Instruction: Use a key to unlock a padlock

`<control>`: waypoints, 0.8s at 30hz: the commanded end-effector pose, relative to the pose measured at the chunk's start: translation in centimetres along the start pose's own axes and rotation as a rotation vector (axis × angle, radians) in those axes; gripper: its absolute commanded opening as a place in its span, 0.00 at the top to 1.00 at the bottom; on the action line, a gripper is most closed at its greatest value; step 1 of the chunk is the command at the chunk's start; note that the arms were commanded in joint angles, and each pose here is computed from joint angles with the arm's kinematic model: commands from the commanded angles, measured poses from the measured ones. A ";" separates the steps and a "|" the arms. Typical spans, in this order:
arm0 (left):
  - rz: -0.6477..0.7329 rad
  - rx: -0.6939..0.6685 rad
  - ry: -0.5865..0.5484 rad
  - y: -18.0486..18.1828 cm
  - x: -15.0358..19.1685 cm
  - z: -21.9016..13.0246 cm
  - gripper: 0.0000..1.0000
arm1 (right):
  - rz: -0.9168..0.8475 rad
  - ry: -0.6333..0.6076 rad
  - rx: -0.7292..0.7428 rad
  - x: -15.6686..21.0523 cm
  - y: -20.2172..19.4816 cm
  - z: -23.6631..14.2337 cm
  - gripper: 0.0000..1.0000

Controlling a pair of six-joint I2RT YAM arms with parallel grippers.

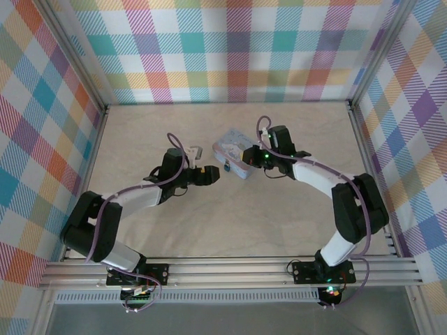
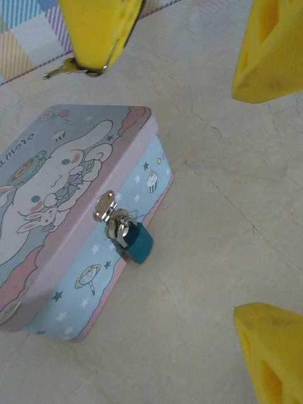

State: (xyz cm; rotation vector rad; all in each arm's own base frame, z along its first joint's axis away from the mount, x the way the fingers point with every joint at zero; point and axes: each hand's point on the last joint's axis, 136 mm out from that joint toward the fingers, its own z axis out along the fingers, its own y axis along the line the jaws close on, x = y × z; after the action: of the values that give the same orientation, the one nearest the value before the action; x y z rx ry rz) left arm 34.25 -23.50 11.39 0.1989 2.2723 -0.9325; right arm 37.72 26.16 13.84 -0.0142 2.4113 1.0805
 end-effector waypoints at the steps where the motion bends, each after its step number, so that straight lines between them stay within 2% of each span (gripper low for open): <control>1: 0.025 0.062 -0.039 -1.2 -2.2 0.3 0.18 | 0.006 -0.018 -0.037 -1.8 0.4 0.7 1.00; 12: 0.055 0.100 0.009 -1.2 -2.3 3.0 0.22 | 0.045 0.014 -0.032 -3.8 -1.7 3.5 1.00; 24: 0.091 0.098 0.066 -0.2 -1.5 5.8 0.26 | 0.075 0.123 0.061 -0.7 -5.0 4.8 1.00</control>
State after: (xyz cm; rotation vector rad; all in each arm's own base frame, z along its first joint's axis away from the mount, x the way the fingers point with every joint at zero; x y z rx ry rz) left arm 37.57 -26.86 8.67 0.3217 2.3060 -1.0056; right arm 42.37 26.30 9.92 0.0394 2.4902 1.0969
